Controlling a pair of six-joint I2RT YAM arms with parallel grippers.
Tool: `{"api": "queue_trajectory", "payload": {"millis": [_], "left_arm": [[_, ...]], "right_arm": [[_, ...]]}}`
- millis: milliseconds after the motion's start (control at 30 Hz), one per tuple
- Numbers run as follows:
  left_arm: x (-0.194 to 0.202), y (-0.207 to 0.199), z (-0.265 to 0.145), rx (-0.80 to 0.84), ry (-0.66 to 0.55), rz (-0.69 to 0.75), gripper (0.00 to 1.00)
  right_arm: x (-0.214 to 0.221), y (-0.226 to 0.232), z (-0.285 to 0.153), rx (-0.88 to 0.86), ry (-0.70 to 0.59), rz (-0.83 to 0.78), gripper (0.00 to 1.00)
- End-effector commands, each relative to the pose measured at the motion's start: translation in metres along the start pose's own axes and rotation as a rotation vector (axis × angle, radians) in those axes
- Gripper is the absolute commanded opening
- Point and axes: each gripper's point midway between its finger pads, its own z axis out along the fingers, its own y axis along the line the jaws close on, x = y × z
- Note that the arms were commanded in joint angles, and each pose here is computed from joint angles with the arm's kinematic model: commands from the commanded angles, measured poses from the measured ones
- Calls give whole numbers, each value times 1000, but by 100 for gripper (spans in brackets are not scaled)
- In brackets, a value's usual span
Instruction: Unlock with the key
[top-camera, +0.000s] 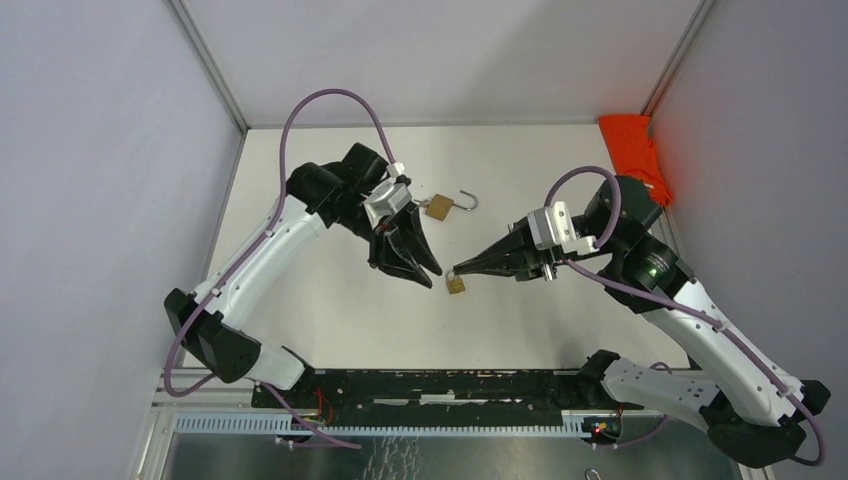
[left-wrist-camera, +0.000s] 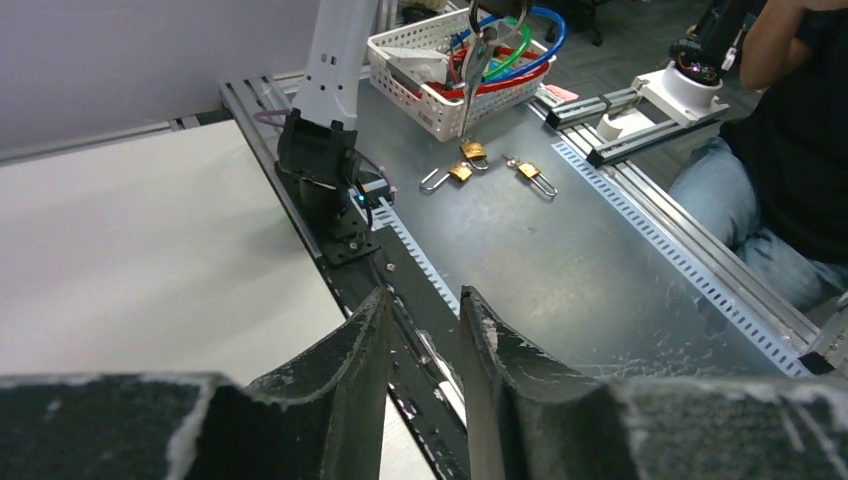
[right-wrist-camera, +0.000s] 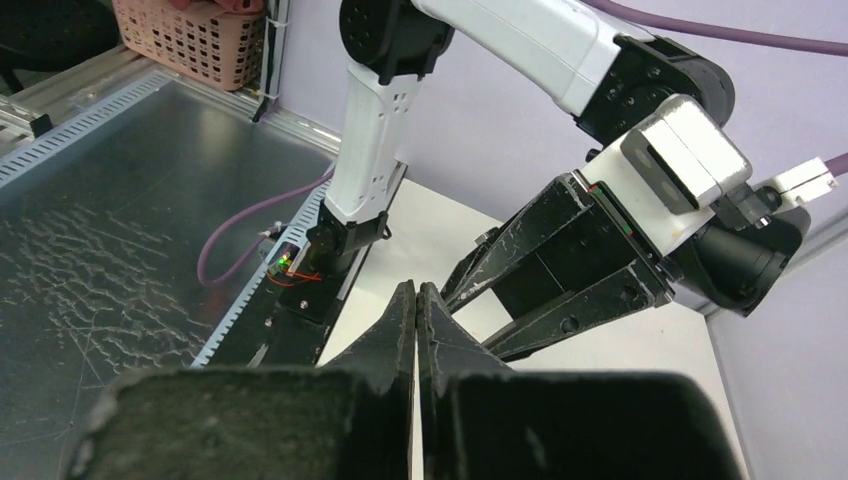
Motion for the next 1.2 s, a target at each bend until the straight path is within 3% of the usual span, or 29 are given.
{"api": "queue_trajectory", "payload": {"millis": [0,400,967,1167], "left_arm": [[-25,-26,1,38,-90,92,39],[-32,-34,1,45,-106,115,49],[-33,-35,1,46,-107,115,49],[-34,-40,1,49,-107,126,45]], "right_arm": [[-8,5,4,-53,-43,-30,0],[4,1,17,-122,-78,8,0],[31,-4,36,-182,-78,75,0],[34,-9,38,-173,-73,74,0]]}}
